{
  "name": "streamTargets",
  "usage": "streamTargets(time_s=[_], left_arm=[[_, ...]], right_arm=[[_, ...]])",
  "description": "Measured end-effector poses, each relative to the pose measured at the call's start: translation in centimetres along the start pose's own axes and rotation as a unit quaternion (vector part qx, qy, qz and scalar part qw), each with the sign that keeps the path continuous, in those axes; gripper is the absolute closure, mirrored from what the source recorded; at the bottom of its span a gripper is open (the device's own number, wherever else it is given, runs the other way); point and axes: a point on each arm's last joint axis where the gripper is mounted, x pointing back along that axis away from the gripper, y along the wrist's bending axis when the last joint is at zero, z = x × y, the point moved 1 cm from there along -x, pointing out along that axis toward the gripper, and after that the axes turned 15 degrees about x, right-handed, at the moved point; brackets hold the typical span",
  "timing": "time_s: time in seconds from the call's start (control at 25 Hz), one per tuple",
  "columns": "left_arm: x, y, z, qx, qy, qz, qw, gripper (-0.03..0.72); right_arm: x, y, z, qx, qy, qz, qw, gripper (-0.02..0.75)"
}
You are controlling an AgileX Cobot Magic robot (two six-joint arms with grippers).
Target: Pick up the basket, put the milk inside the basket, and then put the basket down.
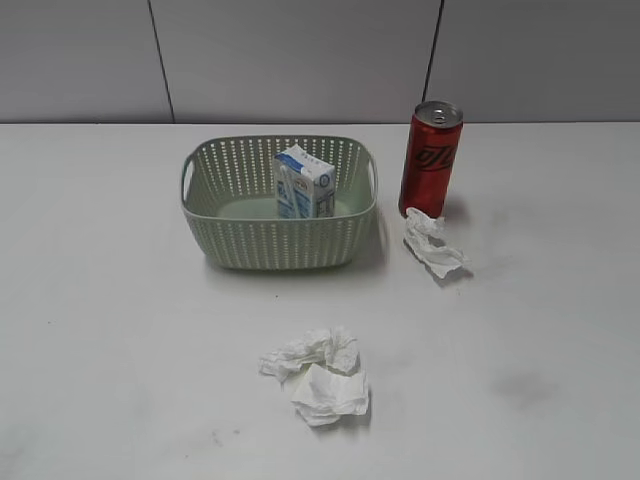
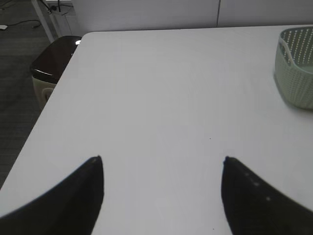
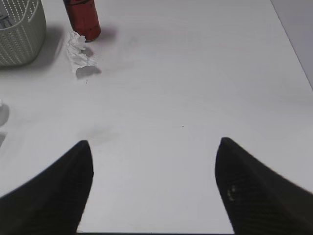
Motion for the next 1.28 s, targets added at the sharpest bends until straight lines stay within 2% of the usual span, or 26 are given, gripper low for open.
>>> streamTargets(time_s=[1.28], left_arm=[[0.02, 0.01, 0.01, 0.0, 0.0, 0.0, 1.0, 0.118]], right_arm=[[-0.01, 0.01, 0.02, 0.0, 0.001, -0.001, 1.0, 0.149]])
